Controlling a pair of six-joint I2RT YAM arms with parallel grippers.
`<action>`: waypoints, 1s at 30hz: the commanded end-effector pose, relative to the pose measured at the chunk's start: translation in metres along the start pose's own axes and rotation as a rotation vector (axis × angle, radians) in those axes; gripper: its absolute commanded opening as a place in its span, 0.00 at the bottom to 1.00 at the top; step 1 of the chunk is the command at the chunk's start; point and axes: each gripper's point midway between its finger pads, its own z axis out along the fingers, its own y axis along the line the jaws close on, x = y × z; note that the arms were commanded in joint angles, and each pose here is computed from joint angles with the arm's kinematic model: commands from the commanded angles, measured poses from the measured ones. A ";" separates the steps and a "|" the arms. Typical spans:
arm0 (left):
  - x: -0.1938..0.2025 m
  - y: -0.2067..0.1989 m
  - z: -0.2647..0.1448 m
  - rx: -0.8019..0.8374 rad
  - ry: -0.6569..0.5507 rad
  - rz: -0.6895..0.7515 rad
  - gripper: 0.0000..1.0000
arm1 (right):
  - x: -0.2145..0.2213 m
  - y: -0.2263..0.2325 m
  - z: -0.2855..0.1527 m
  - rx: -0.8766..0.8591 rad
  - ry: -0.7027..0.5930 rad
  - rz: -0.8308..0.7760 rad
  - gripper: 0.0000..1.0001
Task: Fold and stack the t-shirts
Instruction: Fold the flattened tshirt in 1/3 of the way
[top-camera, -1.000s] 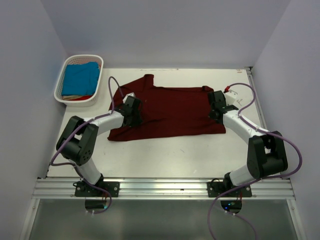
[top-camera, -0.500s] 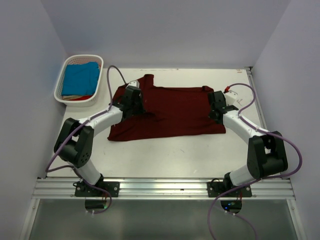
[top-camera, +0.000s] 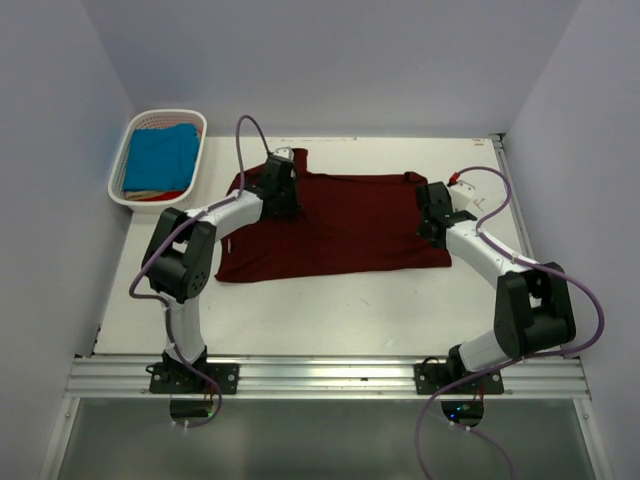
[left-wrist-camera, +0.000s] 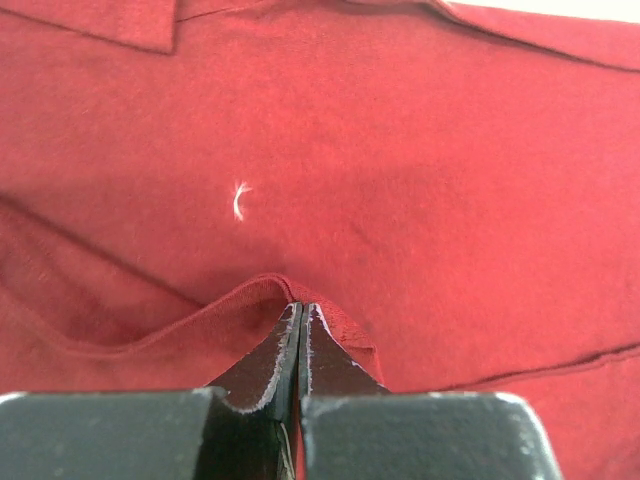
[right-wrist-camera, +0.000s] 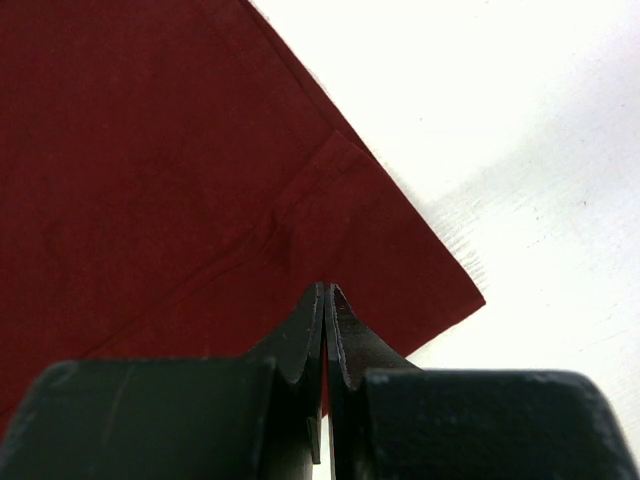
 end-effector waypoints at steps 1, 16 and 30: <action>-0.019 -0.010 0.006 0.048 -0.028 0.026 0.00 | -0.012 0.000 -0.004 -0.008 -0.039 0.008 0.00; -0.007 -0.030 0.028 0.178 0.000 0.069 0.00 | -0.008 0.001 0.001 -0.004 -0.030 0.003 0.00; -0.037 -0.040 0.017 0.248 -0.167 0.143 0.39 | -0.006 0.003 0.004 -0.008 -0.032 -0.006 0.00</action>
